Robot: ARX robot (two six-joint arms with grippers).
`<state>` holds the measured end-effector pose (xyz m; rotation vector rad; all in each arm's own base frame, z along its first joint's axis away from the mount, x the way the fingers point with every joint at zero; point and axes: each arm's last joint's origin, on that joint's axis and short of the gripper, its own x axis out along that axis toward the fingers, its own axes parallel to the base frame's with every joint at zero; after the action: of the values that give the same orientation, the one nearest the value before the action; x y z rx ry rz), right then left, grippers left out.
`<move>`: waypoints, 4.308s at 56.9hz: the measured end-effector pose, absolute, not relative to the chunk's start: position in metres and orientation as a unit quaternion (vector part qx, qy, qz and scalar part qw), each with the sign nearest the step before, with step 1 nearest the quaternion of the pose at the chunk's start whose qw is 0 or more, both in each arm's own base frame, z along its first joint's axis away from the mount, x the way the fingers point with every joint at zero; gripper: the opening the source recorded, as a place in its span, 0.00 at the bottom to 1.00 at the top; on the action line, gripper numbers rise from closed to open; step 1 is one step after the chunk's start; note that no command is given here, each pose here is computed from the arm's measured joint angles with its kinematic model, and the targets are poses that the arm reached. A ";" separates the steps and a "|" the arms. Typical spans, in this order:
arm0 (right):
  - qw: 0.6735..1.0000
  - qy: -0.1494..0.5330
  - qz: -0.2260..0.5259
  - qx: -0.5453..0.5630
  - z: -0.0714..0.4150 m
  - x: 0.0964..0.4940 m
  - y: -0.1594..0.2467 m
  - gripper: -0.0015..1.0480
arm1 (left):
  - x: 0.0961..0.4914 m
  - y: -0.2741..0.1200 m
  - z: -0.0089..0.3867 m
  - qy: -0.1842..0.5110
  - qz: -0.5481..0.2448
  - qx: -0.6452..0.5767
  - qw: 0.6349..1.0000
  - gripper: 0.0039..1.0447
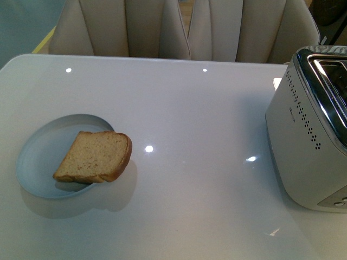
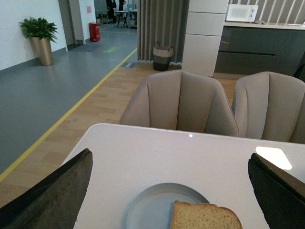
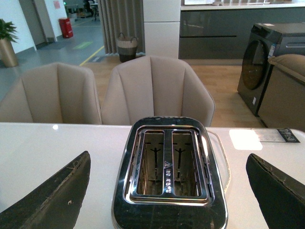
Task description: Left arm holds plate, right arm toasts bread
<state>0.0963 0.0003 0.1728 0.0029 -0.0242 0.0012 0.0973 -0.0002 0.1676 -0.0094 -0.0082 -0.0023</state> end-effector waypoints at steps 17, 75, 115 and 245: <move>1.000 -0.012 0.001 0.001 0.173 0.096 0.000 0.92 | 0.097 0.000 0.168 -0.004 -0.001 -0.005 1.000 0.93; 1.000 -0.012 0.002 0.001 0.173 0.096 0.000 0.92 | 0.162 0.024 0.144 0.304 -0.014 -0.048 0.951 0.93; 1.000 -0.012 0.002 0.001 0.173 0.096 0.000 0.92 | 0.266 0.072 0.005 0.467 0.019 -0.076 0.881 0.93; 1.000 -0.012 0.002 0.001 0.173 0.096 0.000 0.92 | 0.312 -0.011 0.138 0.396 -0.027 -0.332 0.856 0.03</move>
<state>0.0962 0.0003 0.1728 0.0029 -0.0242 0.0031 0.3120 -0.0110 0.1381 -0.6977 0.8330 -0.0566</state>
